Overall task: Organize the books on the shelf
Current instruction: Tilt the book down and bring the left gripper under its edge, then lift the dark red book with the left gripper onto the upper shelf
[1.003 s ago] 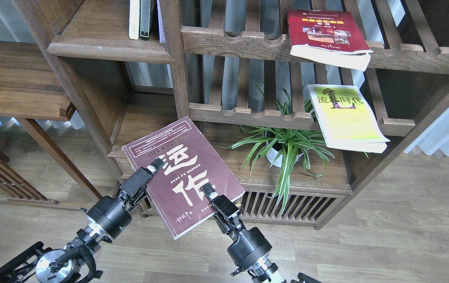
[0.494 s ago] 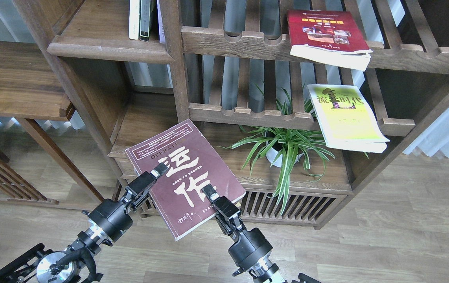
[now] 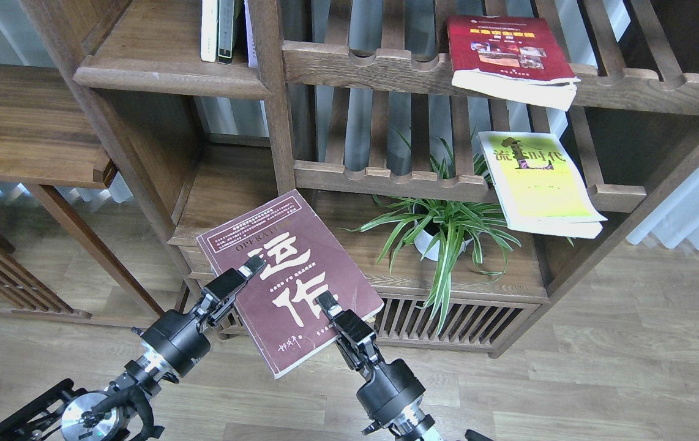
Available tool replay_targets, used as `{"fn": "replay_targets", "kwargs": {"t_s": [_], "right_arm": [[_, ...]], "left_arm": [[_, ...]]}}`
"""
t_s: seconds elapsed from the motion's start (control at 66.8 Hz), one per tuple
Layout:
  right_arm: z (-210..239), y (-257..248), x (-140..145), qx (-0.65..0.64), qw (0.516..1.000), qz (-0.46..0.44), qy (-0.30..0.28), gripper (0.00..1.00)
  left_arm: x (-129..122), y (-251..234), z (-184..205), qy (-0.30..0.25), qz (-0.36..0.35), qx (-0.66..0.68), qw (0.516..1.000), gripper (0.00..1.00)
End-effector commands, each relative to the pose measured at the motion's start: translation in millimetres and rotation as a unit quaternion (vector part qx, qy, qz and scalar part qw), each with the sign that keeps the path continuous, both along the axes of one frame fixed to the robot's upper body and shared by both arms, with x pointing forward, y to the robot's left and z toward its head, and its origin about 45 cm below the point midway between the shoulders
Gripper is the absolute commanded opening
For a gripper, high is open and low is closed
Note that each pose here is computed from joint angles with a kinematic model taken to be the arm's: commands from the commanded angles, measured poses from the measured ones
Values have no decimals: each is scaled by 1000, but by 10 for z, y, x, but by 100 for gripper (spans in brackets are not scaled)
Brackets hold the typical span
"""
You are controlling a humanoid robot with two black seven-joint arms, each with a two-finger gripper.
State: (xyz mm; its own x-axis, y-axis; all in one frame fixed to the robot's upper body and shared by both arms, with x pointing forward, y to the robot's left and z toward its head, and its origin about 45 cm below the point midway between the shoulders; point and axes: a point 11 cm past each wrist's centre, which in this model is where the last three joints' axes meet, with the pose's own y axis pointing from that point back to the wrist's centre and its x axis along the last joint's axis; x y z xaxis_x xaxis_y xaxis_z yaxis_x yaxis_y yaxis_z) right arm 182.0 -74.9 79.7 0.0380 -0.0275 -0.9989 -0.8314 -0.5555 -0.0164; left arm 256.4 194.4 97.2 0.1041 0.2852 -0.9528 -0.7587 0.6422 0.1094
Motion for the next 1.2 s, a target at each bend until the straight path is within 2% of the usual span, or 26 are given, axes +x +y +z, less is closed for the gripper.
{"fn": "replay_targets", "kwargs": {"t_s": [0.0,0.165,0.225,0.27,0.329,0.344,0.359,0.419,0.449,0.569,0.734,0.958,1.183], "right_arm": [[-33,-23,-1,-4,1000,-3,4,5],[-38,-33,10,-5,1000,-5,4,7],[-38,-42,19,-4,1000,-8,5,12],[-37,-49,27,-3,1000,-10,5,21],[-55,-59,25,-6,1000,-11,7,48],[-60,-62,25,-6,1000,-12,8,58],[-60,-66,29,-6,1000,-13,8,62],[-43,-71,47,-3,1000,-17,7,75],[-41,-78,55,-3,1000,-18,6,78],[-13,-85,102,-3,1000,-20,0,85],[-3,-132,157,-3,1000,-30,-3,88],[-55,-282,259,-16,998,-56,-2,88],[-161,-538,402,-38,995,-95,2,88]], "left_arm": [[-18,40,-43,5,1,8,1000,9],[-18,35,-41,5,-1,8,1000,10],[-18,35,-41,5,-1,8,1000,10],[-18,35,-41,5,-1,8,1000,10],[-23,36,-45,6,-1,8,1000,10],[-23,39,-49,6,0,8,1000,10],[-23,39,-49,6,0,8,1000,11],[-23,42,-54,7,0,9,1000,11],[-23,42,-54,7,0,9,1000,11],[-18,53,-50,6,0,10,1000,14],[-18,129,-53,5,-1,21,1000,17],[39,207,10,-11,1,35,999,17],[114,404,104,-57,-14,103,993,16]]}}
